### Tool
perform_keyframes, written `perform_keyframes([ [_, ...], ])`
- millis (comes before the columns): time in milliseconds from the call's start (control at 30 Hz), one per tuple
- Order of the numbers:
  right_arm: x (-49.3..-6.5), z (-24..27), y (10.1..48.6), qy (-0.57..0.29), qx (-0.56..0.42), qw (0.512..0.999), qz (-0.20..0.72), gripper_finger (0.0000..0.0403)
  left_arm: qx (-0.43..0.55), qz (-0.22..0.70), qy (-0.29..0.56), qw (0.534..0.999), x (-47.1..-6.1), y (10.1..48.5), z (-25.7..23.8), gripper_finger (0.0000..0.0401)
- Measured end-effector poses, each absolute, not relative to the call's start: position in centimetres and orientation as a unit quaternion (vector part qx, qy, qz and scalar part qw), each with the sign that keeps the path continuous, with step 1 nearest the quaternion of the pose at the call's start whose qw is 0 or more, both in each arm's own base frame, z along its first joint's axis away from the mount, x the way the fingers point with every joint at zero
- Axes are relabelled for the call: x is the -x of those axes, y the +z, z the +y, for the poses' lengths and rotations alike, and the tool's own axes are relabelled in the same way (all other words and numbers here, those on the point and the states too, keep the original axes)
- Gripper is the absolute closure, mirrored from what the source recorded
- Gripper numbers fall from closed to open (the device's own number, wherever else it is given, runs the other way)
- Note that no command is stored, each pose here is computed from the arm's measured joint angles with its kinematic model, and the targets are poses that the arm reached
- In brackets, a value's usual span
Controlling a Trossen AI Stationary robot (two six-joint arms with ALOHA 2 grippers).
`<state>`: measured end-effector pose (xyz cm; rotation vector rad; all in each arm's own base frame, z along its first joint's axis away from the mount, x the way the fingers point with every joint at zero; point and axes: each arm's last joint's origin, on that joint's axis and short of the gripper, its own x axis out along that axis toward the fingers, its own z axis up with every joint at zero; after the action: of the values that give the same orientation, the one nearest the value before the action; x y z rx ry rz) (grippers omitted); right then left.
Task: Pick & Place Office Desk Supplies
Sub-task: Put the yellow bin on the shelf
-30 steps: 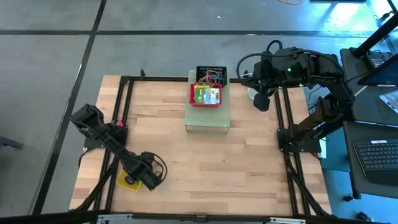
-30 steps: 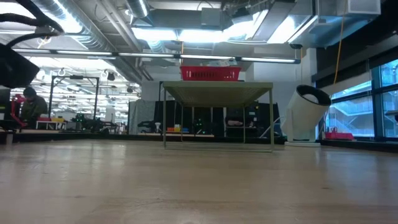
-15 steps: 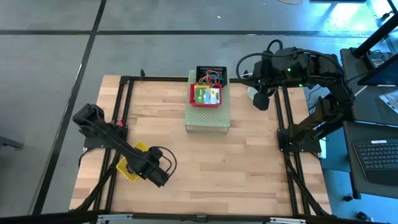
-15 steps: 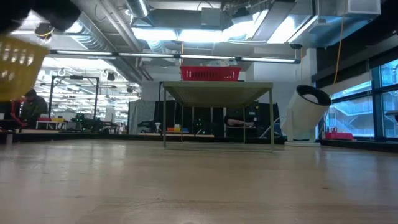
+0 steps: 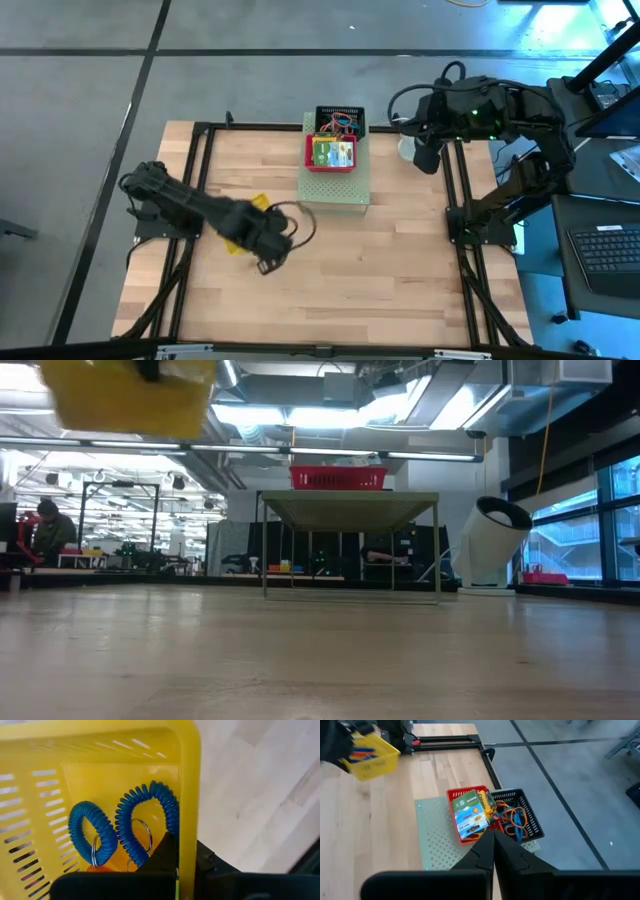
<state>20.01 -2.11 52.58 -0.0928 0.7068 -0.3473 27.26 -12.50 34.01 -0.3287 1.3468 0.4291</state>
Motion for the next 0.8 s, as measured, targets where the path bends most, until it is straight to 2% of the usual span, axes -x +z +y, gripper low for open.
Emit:
perform_keyframes([
  [400, -17.1, -1.9, 53.6, -0.185, 0.006, 0.933, 0.310, 0.0396, 0.038, 0.609, 0.128, 0.782, -34.4, 34.0, -5.3, 0.0398],
  [800, -16.3, -1.9, 53.6, -0.189, -0.019, 0.930, 0.314, 0.0395, -0.048, 0.605, 0.054, 0.793, -40.4, 32.8, -3.0, 0.0398],
])
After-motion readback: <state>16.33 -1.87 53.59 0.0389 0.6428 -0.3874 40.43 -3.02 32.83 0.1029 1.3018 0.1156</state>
